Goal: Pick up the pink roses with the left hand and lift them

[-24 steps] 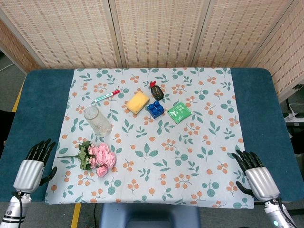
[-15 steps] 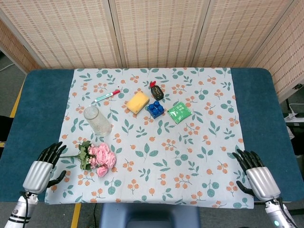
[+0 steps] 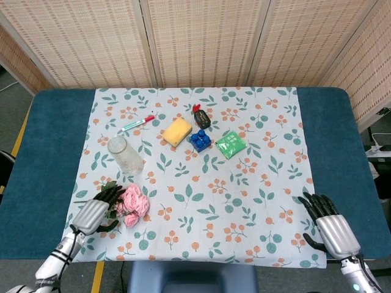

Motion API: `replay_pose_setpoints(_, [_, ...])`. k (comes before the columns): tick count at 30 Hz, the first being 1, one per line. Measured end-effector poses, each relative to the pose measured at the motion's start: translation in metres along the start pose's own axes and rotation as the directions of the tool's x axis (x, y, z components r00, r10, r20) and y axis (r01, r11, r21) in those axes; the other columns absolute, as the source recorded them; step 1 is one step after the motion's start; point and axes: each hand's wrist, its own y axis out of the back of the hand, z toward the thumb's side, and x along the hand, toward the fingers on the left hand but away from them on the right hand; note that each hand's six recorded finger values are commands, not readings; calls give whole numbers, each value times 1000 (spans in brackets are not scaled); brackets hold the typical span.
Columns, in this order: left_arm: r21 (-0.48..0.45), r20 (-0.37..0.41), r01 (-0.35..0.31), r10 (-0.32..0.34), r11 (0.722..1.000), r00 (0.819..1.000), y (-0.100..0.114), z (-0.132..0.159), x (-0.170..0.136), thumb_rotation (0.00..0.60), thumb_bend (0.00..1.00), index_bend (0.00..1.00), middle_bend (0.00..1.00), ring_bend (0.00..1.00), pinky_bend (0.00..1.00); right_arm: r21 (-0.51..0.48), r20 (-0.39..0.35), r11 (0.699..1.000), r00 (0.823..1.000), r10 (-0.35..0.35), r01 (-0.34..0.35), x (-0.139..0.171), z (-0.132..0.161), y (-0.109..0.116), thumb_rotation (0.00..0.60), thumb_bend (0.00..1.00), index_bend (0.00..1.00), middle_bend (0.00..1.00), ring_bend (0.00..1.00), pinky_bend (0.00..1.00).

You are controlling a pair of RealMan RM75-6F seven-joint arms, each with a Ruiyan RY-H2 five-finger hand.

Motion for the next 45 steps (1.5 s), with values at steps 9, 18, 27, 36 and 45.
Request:
replay_pose_setpoints(9, [77,-20,4,-3,997,1000,-2,10,30,600,335,1,29,20,171,-15,-11,999,999,41,-41,-3,1,-5,600,213,0,0,0,0])
replay_pose_setpoints(18, [161,-76,-52,65,986,995,-3,5,46,600,438,417,474,376,275,-21,-13,999,999,38,-38,-1,1,-3,600,213,0,0,0,0])
replay_pose_setpoints(27, [98,-71,-191,198,977,978,10,3,47,600,506,575,650,494,368,-25,-12,999,999,31,-32,1,0,0,600,213,0,0,0,0])
replay_pose_setpoints(36, [-281,-75,-426,423,860,903,57,-3,25,600,510,601,689,499,367,-26,-15,999,999,40,-41,0,1,-2,600,213,0,0,0,0])
replay_pose_setpoints(45, [-848,-164,-429,616,311,770,146,-17,1,600,513,598,692,481,354,-23,-19,998,998,54,-55,-1,2,-5,600,213,0,0,0,0])
